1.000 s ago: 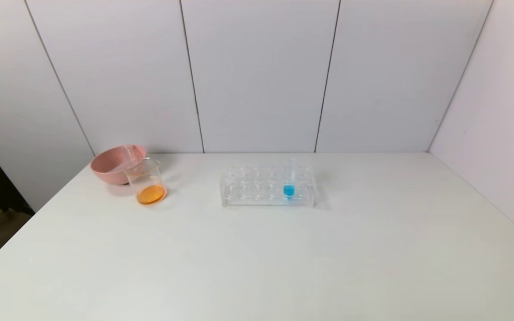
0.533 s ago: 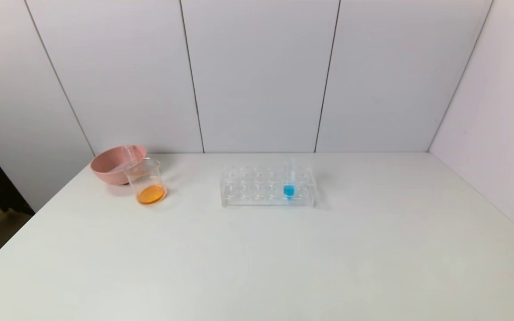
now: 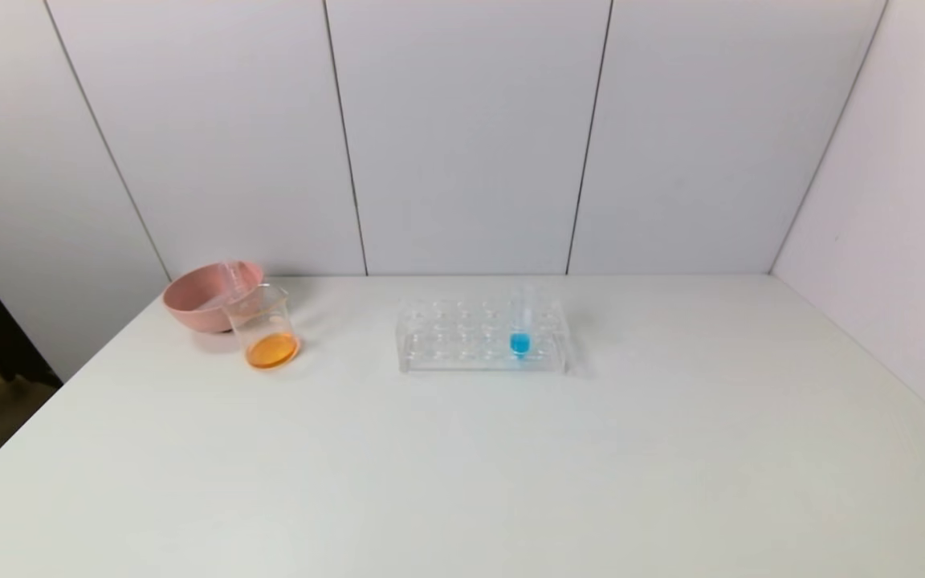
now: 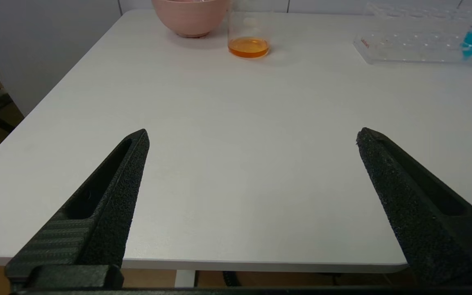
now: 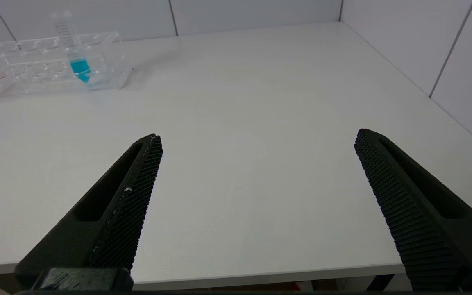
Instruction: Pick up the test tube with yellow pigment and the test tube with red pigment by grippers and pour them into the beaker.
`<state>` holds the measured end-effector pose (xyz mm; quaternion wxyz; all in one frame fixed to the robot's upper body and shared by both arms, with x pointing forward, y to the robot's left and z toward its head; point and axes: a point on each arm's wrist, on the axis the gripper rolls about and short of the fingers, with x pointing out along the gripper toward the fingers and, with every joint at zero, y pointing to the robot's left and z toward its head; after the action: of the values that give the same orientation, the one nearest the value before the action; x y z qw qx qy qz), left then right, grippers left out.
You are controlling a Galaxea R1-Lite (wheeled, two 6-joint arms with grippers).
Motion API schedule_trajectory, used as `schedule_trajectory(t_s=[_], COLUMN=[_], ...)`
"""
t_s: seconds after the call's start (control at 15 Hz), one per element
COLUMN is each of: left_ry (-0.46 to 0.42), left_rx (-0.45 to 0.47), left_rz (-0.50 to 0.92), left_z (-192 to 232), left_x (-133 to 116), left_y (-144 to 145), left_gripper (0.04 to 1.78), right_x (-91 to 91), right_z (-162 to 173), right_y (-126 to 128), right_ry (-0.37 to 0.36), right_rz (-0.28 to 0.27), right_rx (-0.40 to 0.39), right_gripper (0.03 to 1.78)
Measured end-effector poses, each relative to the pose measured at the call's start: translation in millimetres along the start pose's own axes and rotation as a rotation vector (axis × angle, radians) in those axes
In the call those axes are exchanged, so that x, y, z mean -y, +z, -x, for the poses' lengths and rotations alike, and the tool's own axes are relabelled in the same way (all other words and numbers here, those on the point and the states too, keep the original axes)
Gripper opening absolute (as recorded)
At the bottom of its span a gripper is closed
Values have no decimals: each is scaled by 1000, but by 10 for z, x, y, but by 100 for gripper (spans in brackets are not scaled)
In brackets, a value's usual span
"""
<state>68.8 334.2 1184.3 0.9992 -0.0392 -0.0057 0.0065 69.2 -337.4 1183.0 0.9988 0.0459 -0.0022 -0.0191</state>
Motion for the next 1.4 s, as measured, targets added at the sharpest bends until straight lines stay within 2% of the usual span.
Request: schedule_trajectory(t_s=[1.4], left_ry=[10], left_rx=[-3], left_rz=[10], left_z=[-3], left_x=[-3], left_y=[-10], left_gripper=[176], right_x=[0], right_z=[0], right_y=[1], right_ry=[1], right_rz=[0], right_rx=[1], right_gripper=[171])
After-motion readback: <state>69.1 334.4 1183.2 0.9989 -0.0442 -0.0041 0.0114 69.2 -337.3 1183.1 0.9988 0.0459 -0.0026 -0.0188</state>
